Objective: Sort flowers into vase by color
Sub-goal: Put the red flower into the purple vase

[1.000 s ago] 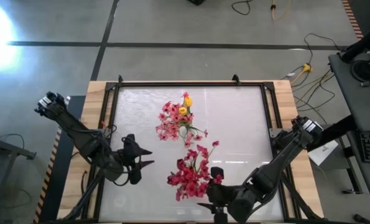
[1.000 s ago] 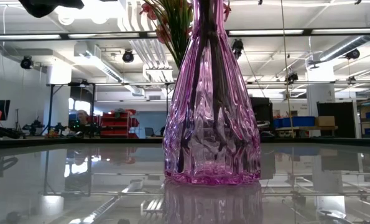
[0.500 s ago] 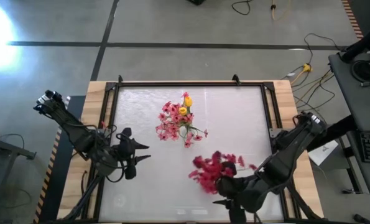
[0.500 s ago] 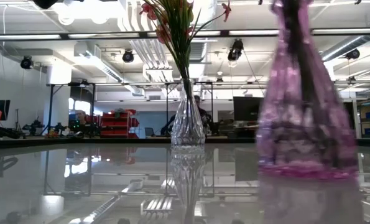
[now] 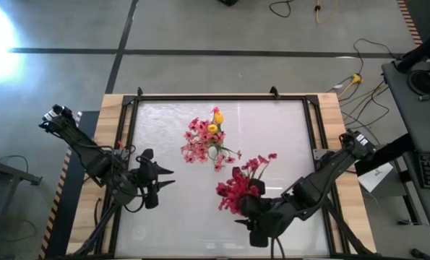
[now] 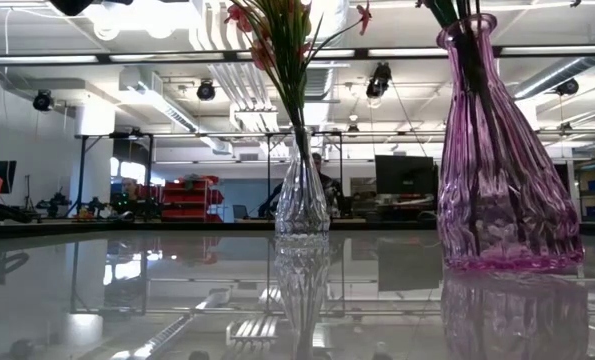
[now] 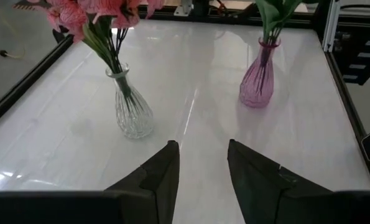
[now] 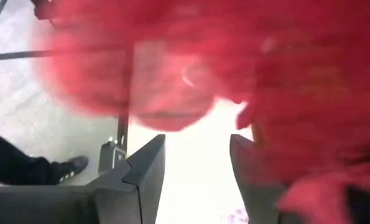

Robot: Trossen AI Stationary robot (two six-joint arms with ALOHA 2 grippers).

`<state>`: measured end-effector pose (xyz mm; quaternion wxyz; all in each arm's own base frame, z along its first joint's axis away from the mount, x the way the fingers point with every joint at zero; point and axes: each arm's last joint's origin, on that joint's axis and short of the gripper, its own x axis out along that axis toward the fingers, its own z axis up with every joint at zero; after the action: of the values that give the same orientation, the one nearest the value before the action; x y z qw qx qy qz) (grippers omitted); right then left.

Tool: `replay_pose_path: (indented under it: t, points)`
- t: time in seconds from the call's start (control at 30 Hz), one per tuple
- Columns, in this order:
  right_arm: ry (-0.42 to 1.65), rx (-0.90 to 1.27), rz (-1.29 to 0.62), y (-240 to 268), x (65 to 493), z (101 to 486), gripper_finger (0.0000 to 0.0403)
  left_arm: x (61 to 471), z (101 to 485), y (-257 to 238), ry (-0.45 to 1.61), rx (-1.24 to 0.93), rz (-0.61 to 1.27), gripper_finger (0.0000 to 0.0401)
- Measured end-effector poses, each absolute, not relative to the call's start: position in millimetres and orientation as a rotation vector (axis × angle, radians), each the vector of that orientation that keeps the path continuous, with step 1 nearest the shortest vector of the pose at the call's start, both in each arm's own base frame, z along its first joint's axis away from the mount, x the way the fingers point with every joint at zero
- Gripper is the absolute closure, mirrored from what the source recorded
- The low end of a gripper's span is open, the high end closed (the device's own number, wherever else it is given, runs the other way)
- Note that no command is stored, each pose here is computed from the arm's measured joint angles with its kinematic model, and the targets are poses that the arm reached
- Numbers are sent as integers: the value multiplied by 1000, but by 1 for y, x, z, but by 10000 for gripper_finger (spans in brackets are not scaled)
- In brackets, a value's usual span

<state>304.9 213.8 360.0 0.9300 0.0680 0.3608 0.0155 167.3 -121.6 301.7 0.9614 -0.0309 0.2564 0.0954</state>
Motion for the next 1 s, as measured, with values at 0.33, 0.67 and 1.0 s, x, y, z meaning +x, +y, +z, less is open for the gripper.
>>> replay_pose_path:
  t: [0.33, 0.67, 1.0]
  points:
    - [711, 54, -22, 212, 305, 355, 294, 167, 301, -121, 522, -58, 193, 279]
    - [694, 73, -2, 228, 297, 345, 385, 167, 301, -122, 526, -87, 190, 279]
    - [648, 74, 19, 248, 281, 347, 335, 167, 308, -122, 509, -103, 185, 279]
